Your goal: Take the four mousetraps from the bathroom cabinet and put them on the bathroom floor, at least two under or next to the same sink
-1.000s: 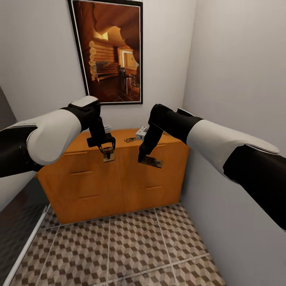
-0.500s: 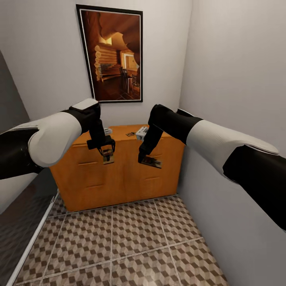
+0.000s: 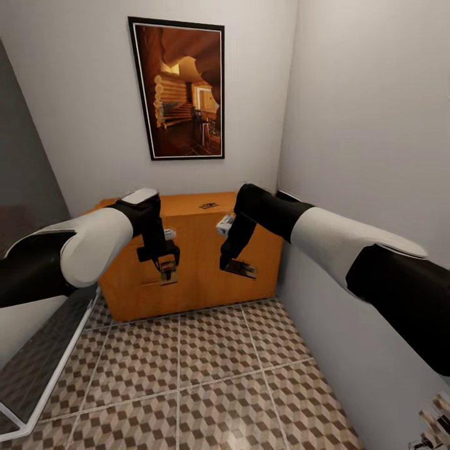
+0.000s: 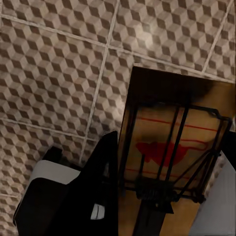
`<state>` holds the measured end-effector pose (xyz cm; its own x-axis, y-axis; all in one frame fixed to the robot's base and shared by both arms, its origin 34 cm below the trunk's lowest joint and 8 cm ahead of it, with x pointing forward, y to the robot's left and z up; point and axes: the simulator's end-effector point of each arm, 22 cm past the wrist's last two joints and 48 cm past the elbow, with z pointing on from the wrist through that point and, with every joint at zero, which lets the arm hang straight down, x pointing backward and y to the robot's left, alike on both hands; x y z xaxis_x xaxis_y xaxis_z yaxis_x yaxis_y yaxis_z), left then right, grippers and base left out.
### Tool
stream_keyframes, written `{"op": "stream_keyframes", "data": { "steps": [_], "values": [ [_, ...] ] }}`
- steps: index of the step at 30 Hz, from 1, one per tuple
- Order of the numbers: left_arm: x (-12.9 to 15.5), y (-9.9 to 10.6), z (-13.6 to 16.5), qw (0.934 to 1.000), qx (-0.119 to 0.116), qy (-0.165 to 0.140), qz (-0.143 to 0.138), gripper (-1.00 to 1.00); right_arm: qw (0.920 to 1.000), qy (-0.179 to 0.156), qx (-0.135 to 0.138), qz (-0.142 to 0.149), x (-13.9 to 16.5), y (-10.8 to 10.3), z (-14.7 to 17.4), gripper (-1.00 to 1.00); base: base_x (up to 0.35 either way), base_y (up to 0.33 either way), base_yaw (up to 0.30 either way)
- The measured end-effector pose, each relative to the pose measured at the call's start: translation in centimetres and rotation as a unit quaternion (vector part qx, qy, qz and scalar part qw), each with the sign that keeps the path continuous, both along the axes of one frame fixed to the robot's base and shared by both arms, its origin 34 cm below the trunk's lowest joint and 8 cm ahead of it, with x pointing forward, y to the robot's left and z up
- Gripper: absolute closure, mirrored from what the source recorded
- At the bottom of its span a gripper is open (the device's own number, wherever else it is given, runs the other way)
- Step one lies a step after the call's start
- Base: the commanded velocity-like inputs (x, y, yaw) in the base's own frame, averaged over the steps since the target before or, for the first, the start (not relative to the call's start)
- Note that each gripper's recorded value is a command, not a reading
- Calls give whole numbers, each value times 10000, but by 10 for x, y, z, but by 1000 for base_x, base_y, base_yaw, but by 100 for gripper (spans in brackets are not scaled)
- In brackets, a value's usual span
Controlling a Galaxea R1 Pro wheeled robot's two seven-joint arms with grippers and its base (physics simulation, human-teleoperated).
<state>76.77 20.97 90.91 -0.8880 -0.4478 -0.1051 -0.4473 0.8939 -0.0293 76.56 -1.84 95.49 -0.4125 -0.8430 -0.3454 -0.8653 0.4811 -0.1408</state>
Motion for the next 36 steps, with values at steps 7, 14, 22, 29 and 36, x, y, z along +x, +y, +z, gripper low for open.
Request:
{"op": "stream_keyframes", "data": {
  "steps": [7,14,22,29,36],
  "values": [
    [-18,26,-44,9991,134,364,161,100,9996,-123,-153,-178,8,-12,-20,100,-3,0,0],
    [-34,49,-74,9973,163,630,343,100,9991,-75,-274,-319,8,-23,-49,100,0,0,0],
    [-69,73,-135,9923,307,1094,487,100,9982,10,-385,-453,9,-50,-114,100,0,0,0],
    [-84,100,-192,9934,305,973,525,100,9985,348,-294,-314,-15,-59,-179,100,0,0,0],
    [-101,105,-234,9945,305,928,387,100,9970,607,119,-471,-34,-72,-236,100,0,0,0]
  ]
}}
